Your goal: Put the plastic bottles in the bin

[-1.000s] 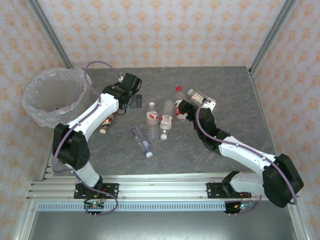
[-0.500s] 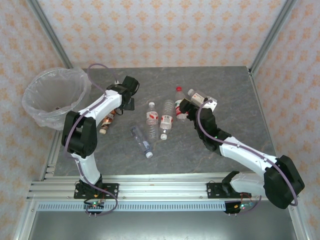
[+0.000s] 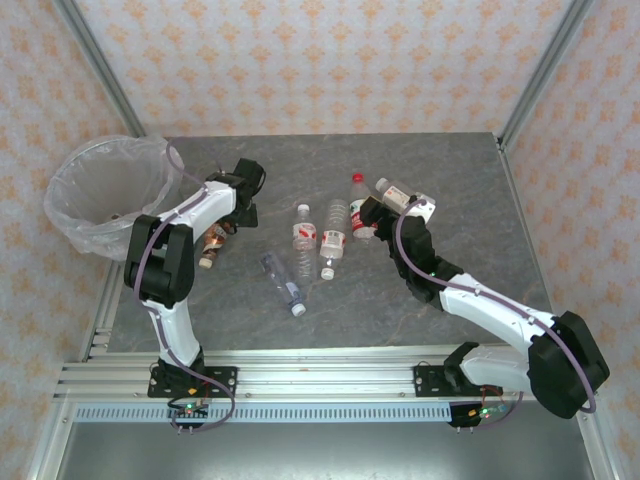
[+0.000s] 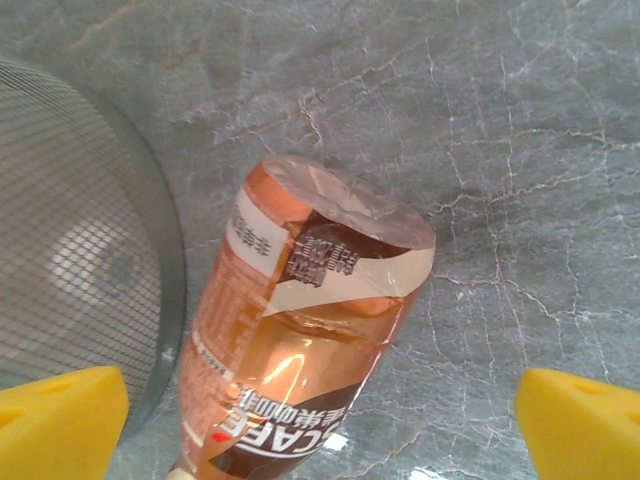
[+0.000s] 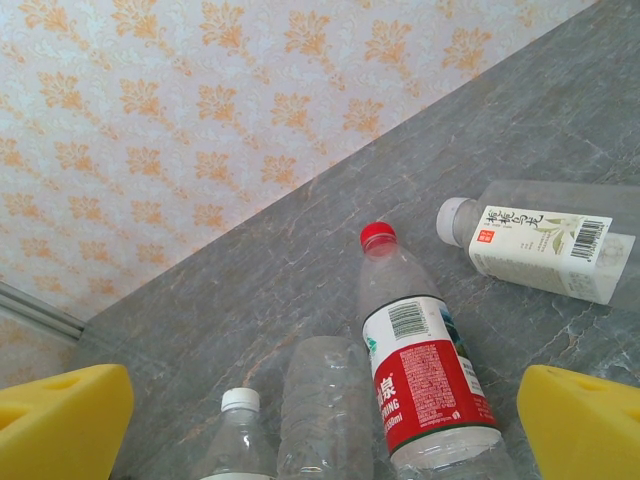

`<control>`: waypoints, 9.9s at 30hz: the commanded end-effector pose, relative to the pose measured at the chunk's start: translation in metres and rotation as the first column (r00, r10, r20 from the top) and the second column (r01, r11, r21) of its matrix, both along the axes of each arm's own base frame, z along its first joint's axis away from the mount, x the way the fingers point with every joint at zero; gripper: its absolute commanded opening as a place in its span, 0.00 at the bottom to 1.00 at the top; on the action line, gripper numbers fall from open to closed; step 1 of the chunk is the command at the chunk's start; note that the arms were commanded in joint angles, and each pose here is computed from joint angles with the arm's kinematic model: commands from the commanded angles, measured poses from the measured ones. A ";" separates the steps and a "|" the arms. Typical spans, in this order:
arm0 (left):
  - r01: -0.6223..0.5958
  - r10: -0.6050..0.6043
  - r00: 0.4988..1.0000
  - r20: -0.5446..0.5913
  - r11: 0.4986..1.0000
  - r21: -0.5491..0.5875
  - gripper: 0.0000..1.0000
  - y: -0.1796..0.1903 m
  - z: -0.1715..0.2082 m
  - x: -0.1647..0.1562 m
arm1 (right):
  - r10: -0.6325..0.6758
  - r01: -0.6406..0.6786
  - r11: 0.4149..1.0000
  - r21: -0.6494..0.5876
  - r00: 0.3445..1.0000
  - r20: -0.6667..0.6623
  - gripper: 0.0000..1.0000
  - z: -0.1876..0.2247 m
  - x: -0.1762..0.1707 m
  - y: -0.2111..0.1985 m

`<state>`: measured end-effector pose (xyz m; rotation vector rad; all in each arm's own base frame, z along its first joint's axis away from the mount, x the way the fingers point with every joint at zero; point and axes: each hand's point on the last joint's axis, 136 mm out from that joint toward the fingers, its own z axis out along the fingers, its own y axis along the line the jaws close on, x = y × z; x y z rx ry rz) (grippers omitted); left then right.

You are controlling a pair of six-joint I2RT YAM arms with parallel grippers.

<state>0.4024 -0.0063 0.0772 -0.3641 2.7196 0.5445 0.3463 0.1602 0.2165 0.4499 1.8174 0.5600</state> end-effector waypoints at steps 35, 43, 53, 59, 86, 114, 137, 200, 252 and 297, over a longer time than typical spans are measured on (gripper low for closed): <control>0.002 -0.029 0.995 -0.096 0.965 -0.264 0.80 -0.028 -0.058 -0.015 | -0.051 0.052 0.999 0.018 0.999 -0.013 0.99 -0.004 -0.001 -0.010; 0.079 -0.099 0.993 -0.064 0.961 -0.264 0.67 -0.043 -0.055 -0.016 | -0.037 0.038 0.999 0.011 0.999 -0.023 0.99 -0.007 -0.001 -0.008; 0.160 -0.146 0.987 0.071 0.945 -0.284 0.57 -0.059 -0.020 0.002 | 0.112 -0.112 0.993 -0.021 0.993 -0.029 0.99 -0.003 0.000 0.019; 0.185 -0.152 0.980 0.126 0.928 -0.323 0.57 -0.067 -0.004 0.005 | 0.301 -0.302 0.950 -0.081 0.953 -0.033 0.99 0.001 0.000 0.057; 0.350 -0.110 0.849 0.517 0.850 -0.394 0.53 -0.081 0.174 0.012 | 0.685 -0.648 0.728 -0.224 0.708 0.174 0.99 0.043 -0.047 0.174; 0.103 0.007 0.578 0.816 0.991 -0.081 0.53 0.015 0.358 -0.007 | 0.596 -0.553 0.799 -0.237 0.781 0.187 0.99 0.052 -0.036 0.162; -0.475 0.250 0.497 0.831 0.880 0.019 0.52 0.163 0.352 -0.081 | 0.600 -0.563 0.797 -0.218 0.780 0.177 0.99 0.052 -0.030 0.171; -0.192 0.372 0.597 0.711 0.926 -0.324 1.00 0.137 0.290 -0.040 | 0.364 -0.336 0.908 -0.250 0.929 0.074 0.99 0.020 -0.011 0.122; 0.627 -0.183 0.670 0.720 0.659 -0.416 1.00 -0.114 0.266 -0.031 | 0.116 -0.340 0.870 -0.357 0.845 -0.522 0.99 -0.101 0.043 -0.113; 0.565 -0.196 0.737 0.646 0.704 -0.431 1.00 -0.106 0.234 -0.031 | 0.209 -0.842 0.389 -0.374 0.476 -0.854 0.59 -0.192 0.099 -0.133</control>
